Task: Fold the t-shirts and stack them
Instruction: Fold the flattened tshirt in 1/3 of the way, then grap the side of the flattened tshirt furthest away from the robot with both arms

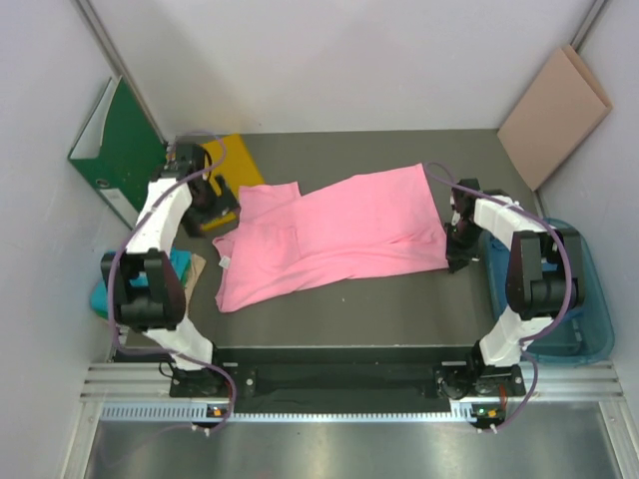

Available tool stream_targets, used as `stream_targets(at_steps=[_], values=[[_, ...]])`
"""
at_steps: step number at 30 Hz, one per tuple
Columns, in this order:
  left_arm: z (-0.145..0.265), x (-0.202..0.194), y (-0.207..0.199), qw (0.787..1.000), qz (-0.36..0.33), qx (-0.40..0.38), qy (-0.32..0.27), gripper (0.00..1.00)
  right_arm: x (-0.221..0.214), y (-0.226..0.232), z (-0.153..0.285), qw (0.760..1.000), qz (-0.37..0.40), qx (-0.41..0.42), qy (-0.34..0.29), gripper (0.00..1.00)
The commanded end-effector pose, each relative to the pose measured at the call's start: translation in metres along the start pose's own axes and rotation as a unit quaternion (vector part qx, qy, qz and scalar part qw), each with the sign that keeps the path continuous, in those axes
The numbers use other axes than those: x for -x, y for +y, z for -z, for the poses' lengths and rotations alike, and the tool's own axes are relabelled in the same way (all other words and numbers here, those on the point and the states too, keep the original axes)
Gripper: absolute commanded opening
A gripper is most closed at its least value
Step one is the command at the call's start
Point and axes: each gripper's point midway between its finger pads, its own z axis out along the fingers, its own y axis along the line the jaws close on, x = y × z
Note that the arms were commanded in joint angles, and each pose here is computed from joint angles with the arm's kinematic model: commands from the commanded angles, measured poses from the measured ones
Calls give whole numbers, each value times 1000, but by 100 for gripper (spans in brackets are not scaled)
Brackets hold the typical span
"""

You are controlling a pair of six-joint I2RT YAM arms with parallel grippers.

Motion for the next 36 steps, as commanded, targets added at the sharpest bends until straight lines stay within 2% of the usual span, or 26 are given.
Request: stream_targets(at_steps=[1, 2, 3, 4, 5, 7, 8, 9, 14, 19, 21, 22, 23, 26, 27, 33, 36], values=[[-19, 85, -64, 994, -14, -86, -65, 99, -5, 0, 5, 1000, -20, 0, 12, 4], [-53, 85, -68, 997, -17, -73, -29, 99, -4, 0, 5, 1000, -22, 0, 14, 19], [-60, 84, -73, 997, -22, -76, -4, 99, 0, 1, 7, 1000, -23, 0, 9, 29], [-54, 106, -87, 995, -24, -90, -22, 99, 3, 2, 9, 1000, -28, 1, 6, 38], [-83, 104, -88, 996, -27, -80, 5, 99, 6, 2, 13, 1000, -29, 0, 0, 52], [-86, 120, -105, 994, -33, -107, -5, 99, 21, 5, 26, 999, -37, 4, -25, 64], [-101, 120, -107, 994, -38, -106, 5, 99, 27, 6, 33, 998, -41, 4, -39, 73], [-104, 123, -110, 993, -38, -109, 3, 99, 39, 8, 44, 997, -46, 8, -60, 75], [-124, 136, -116, 993, -37, -114, -16, 99, 73, 19, 73, 989, -68, 35, -125, 79], [-137, 139, -123, 991, -33, -131, -19, 96, 110, 39, 74, 979, -64, 85, -173, 79], [-141, 139, -125, 990, -31, -135, -18, 87, 131, 47, 65, 976, -63, 94, -188, 79], [-141, 139, -127, 990, -31, -139, -18, 76, 139, 51, 61, 974, -63, 103, -190, 79], [-143, 139, -127, 989, -30, -142, -15, 54, 153, 56, 56, 974, -62, 108, -191, 79], [-148, 138, -126, 989, -29, -143, -12, 23, 190, 68, 48, 969, -64, 124, -204, 79], [-149, 138, -125, 990, -28, -141, -12, 0, 201, 70, 47, 967, -65, 126, -213, 79], [-143, 147, -119, 990, -26, -135, -25, 0, 264, 83, 32, 953, -56, 141, -263, 79], [-134, 154, -117, 989, -34, -136, -39, 0, 282, 87, 17, 949, -63, 144, -273, 79]])
